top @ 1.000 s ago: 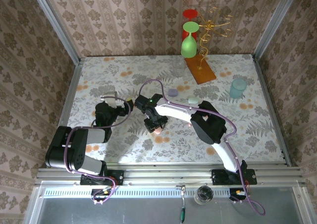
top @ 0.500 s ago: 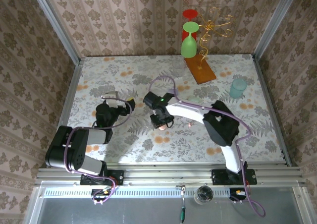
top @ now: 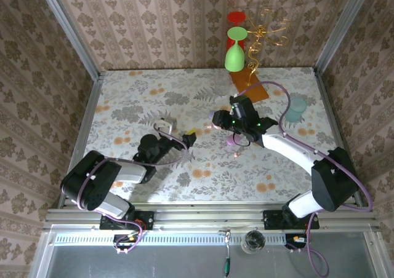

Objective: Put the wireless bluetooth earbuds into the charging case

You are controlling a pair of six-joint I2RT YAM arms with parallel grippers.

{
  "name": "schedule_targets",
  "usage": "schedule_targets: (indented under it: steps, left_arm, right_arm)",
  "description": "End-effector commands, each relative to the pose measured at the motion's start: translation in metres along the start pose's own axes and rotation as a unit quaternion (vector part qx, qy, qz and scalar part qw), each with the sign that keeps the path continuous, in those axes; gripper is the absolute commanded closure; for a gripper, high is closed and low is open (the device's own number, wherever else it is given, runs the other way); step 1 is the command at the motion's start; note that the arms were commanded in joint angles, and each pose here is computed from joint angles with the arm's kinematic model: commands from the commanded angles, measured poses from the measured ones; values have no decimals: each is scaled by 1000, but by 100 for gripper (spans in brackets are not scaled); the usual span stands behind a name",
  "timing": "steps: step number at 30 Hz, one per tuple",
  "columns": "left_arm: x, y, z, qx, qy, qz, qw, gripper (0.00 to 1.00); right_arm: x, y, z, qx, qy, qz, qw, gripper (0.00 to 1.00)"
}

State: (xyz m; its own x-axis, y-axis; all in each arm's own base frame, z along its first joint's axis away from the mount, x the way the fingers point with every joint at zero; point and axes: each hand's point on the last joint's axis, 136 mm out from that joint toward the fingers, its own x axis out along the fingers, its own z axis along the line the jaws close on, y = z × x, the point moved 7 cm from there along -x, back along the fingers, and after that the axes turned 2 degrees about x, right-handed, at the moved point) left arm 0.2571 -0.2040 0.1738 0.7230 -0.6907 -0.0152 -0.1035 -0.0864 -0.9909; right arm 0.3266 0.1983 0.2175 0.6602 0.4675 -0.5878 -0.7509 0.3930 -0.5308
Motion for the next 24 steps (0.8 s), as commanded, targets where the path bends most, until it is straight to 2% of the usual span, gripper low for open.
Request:
schedule_targets:
  steps: [1,3,8,17,24]
  left_arm:
    - [14,-22,-21,24,31,-46,998,0]
    - [21,-25,-33,28,52,-51,997,0]
    - [41,-30,-47,1,93,-57,994,16]
    - [64,-36,-52,8,115,-65,991,27]
    - [69,-37,-49,-5,120,-65,991,55]
  right_arm:
    - [-14,-18,21,61,-104,-26,992,59]
    - [-17,-20,23,78,-126,-22,989,59]
    - [-18,-19,27,104,-179,3,978,61]
    - [-14,-13,30,113,-223,42,967,62]
    - [-11,-7,24,111,-214,55,969,62]
